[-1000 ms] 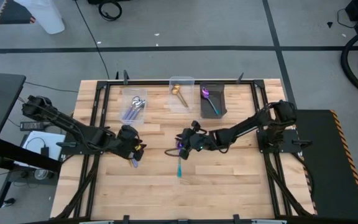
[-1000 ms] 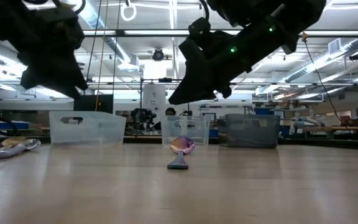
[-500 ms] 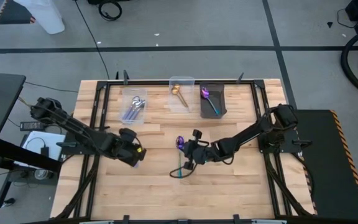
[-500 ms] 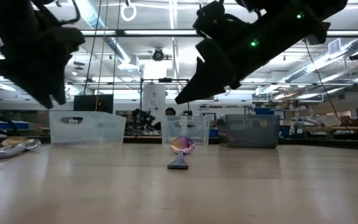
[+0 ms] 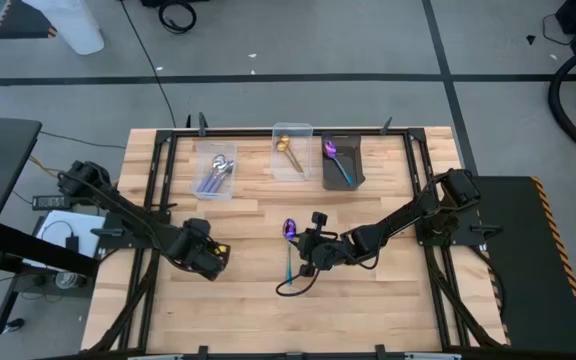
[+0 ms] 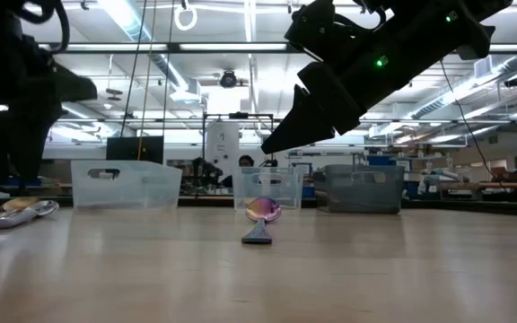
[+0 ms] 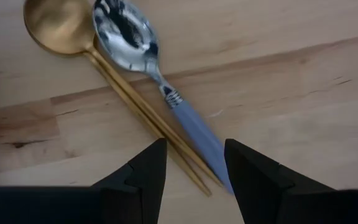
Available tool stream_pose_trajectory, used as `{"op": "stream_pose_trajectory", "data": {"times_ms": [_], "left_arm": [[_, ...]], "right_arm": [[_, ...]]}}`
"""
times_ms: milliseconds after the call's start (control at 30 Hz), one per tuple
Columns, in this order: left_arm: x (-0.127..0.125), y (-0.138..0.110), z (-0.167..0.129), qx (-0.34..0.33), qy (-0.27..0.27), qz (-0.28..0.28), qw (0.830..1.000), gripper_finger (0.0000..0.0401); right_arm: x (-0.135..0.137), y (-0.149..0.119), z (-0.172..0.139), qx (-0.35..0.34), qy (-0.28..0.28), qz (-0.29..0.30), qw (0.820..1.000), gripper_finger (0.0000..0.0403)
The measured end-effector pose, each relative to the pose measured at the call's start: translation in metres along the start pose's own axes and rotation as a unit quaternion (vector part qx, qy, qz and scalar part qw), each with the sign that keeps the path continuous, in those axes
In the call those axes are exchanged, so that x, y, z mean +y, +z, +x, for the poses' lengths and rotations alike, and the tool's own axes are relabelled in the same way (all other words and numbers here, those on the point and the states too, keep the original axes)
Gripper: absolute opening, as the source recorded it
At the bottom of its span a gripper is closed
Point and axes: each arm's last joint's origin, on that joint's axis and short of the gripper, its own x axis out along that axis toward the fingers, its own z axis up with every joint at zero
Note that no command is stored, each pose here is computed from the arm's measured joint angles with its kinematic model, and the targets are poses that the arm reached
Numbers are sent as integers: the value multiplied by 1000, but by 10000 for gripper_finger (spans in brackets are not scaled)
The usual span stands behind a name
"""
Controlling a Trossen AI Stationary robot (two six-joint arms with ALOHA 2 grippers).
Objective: Sort silverware by color (type)
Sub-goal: Put the purple spoon into the left transparent bin
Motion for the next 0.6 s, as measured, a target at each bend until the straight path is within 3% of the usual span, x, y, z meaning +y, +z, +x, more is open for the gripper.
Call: {"op": "stream_pose_trajectory", "data": {"times_ms": [200, 600], "left_arm": [[-5, 3, 14, -8, 34, 18, 999, 171], [-6, 16, 23, -11, 38, 34, 999, 171]], "right_arm": [[0, 0, 0, 0, 0, 1, 1000, 75], [-2, 1, 2, -2, -1, 6, 1000, 75]]}}
